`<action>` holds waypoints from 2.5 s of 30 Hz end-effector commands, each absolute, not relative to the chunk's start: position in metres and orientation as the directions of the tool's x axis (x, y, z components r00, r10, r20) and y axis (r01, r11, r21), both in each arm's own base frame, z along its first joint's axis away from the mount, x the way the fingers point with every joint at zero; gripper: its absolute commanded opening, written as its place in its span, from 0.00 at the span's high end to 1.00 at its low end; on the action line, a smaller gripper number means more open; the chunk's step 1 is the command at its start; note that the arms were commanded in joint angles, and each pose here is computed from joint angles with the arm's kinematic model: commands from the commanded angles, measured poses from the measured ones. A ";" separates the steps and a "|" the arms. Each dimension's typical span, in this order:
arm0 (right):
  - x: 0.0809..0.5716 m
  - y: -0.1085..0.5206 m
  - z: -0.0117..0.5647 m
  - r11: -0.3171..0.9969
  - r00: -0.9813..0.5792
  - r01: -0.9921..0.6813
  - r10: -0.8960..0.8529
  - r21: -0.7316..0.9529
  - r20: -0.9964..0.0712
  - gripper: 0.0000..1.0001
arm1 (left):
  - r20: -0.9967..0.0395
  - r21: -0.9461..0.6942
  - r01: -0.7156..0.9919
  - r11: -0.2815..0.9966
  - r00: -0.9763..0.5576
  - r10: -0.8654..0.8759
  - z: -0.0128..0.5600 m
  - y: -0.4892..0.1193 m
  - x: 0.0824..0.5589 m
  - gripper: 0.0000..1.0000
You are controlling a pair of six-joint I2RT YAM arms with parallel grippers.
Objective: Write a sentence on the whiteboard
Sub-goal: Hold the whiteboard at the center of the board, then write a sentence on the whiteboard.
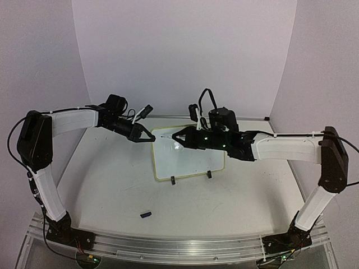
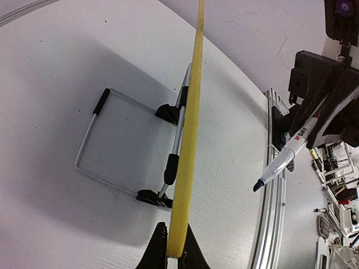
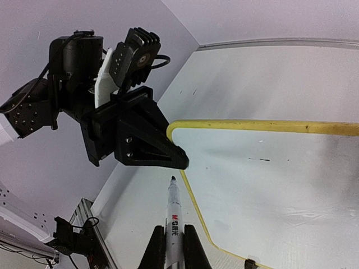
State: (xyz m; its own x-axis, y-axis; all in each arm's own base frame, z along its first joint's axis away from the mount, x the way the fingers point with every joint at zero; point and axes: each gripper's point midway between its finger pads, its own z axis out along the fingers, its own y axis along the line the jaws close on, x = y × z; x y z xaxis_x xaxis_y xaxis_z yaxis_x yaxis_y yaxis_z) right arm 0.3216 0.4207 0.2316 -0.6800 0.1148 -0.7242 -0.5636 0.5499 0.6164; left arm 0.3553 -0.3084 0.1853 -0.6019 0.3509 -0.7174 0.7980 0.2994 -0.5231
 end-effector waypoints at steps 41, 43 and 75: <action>0.356 0.440 0.217 0.525 -0.675 -0.525 0.223 0.670 -0.703 1.00 | -0.739 -0.438 0.844 0.310 -0.534 0.410 0.181 -0.294 0.340 1.00; 0.355 0.439 0.210 0.533 -0.684 -0.516 0.215 0.670 -0.697 1.00 | -0.740 -0.437 0.844 0.312 -0.534 0.409 0.182 -0.294 0.340 1.00; 0.338 0.443 0.247 0.442 -0.645 -0.611 0.204 0.657 -0.736 1.00 | -0.740 -0.437 0.843 0.314 -0.536 0.408 0.185 -0.294 0.341 1.00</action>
